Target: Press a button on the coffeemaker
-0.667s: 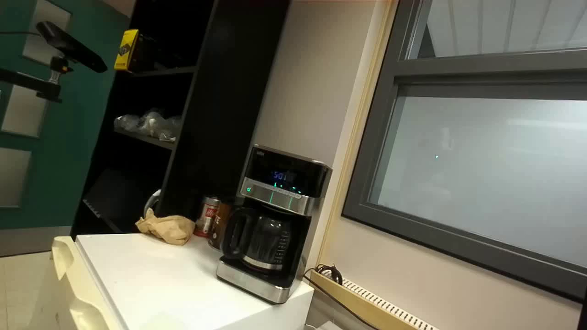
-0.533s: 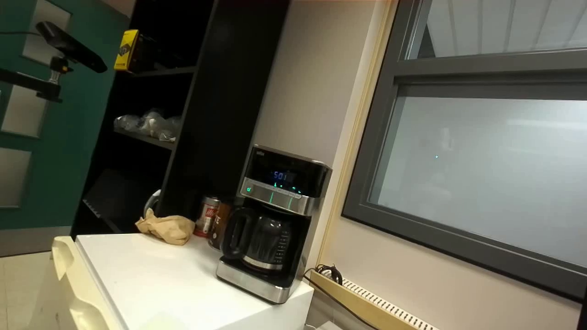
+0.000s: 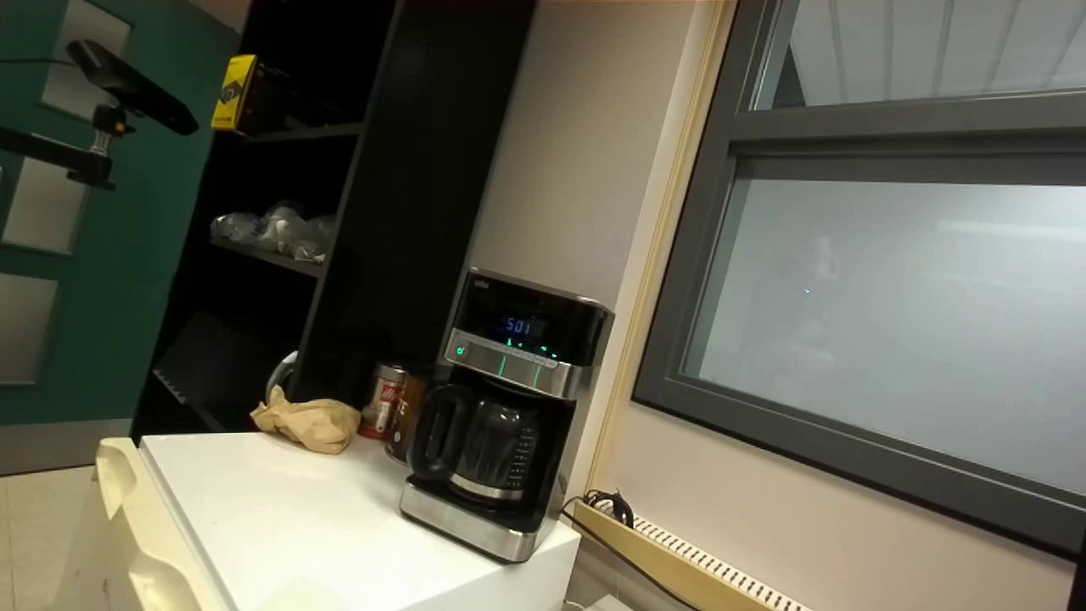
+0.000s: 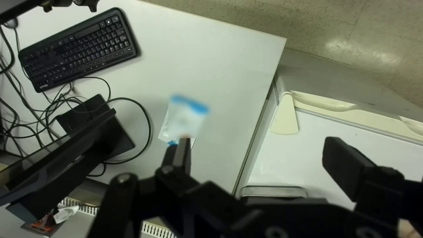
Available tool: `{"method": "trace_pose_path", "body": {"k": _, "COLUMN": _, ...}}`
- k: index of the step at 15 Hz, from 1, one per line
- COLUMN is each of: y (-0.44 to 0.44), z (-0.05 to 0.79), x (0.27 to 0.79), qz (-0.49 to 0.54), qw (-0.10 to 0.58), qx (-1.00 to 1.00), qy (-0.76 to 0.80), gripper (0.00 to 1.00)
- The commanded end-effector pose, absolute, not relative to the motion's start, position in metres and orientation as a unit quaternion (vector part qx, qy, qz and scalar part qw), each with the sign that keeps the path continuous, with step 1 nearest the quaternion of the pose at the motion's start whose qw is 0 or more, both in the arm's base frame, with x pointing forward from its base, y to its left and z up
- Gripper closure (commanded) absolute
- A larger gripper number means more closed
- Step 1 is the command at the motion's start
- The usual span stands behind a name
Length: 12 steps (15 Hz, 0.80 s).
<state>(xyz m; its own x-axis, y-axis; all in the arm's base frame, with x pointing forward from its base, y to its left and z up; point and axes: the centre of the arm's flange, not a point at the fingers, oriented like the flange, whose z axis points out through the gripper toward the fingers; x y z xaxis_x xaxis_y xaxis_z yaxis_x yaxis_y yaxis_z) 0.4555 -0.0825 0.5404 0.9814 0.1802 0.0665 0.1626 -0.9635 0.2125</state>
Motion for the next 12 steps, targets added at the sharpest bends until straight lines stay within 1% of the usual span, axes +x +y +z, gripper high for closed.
{"method": "trace_pose_path", "body": {"k": 1, "y": -0.084, "z": 0.531, "x": 0.475, "qz": 0.033, "qw": 0.119, "qx": 0.986, "qy": 0.112, "gripper": 0.0}}
{"method": "trace_pose_path", "body": {"k": 7, "y": -0.09, "z": 0.493, "x": 0.526, "qz": 0.009, "qw": 0.162, "qx": 0.963, "qy": 0.214, "gripper": 0.0}}
{"method": "trace_pose_path", "body": {"k": 12, "y": -0.093, "z": 0.454, "x": 0.566, "qz": -0.006, "qw": 0.218, "qx": 0.92, "qy": 0.325, "gripper": 0.0}}
